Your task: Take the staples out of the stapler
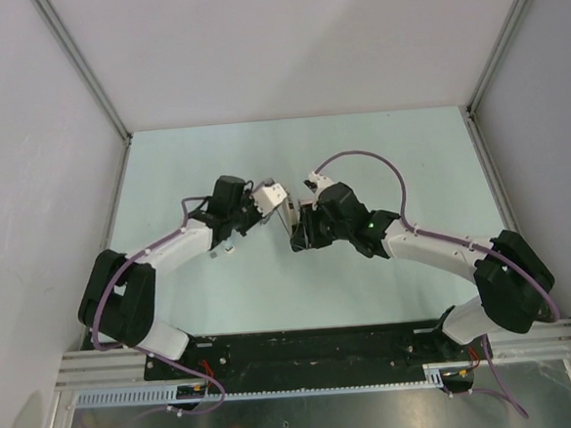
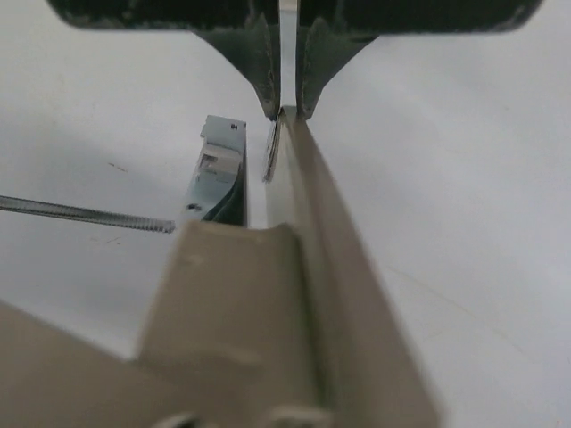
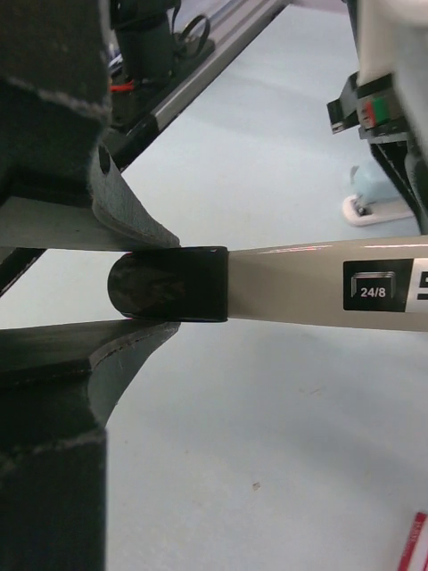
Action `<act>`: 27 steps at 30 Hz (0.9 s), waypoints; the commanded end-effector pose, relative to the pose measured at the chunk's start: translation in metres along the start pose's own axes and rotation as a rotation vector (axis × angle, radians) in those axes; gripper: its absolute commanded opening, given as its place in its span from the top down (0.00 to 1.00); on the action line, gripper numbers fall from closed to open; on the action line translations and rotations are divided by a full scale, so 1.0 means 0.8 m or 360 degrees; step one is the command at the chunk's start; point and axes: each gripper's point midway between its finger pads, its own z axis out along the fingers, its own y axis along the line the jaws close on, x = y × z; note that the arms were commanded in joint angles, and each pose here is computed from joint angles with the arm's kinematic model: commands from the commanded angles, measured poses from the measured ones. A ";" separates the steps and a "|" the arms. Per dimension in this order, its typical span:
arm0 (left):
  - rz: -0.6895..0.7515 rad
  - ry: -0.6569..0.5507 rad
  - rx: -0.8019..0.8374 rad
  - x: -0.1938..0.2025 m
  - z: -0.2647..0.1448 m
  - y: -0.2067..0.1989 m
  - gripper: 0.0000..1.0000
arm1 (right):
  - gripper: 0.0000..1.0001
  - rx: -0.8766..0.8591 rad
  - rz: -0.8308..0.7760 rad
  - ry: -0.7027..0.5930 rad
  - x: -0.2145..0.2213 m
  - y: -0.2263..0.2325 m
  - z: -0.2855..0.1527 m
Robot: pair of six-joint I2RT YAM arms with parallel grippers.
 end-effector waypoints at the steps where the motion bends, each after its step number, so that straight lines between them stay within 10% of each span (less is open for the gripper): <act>1: 0.0412 -0.0205 -0.0415 -0.052 -0.016 0.045 1.00 | 1.00 -0.0108 -0.0142 -0.0059 -0.004 0.016 -0.016; 27: 0.0700 -0.0225 -0.0672 -0.059 -0.017 0.038 1.00 | 1.00 -0.0065 -0.0135 -0.0134 0.019 -0.010 -0.033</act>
